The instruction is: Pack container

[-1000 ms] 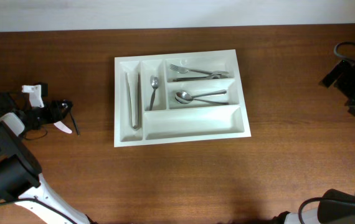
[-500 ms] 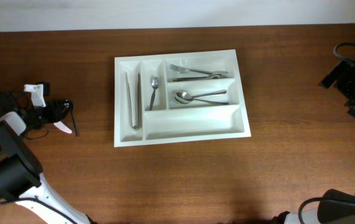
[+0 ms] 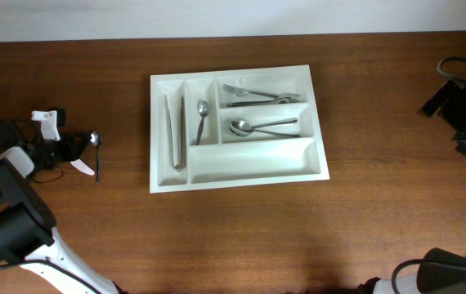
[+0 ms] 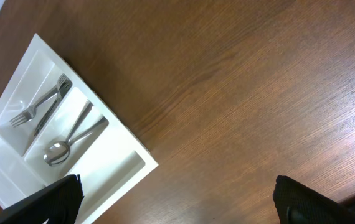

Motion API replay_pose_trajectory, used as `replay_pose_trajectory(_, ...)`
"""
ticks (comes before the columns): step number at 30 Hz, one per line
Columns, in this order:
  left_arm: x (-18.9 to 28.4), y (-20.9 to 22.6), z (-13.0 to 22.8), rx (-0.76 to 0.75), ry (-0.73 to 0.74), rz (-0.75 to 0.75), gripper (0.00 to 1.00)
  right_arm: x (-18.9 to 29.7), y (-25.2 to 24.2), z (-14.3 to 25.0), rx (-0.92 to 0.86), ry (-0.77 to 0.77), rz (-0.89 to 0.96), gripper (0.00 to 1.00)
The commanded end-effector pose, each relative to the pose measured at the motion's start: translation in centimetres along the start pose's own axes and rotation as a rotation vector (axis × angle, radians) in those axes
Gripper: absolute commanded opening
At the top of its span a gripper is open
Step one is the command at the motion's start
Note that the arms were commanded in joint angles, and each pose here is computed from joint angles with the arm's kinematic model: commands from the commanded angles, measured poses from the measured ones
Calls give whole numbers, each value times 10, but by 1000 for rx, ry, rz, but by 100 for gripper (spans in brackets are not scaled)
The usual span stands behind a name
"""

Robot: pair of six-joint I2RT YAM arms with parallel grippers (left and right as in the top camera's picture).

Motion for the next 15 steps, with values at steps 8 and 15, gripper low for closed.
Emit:
replay_pose_trajectory(8,-4,3,7,16,20,13,16,-1,0,0,-9,7,-3,99)
replay_pose_trajectory(15,-5,-2,17,-32,62,34,31,-1,0,0,-9,7,-3,99)
Point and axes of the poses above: each gripper's point midway between its finger pads, its own x axis back along the fingers, its own y axis along the line the jaws close on, z = x × y, the point moved 3 cm from there along x, back along the fingers, and after that the axes turned 6 degrees about x, right-handed, at the moved point
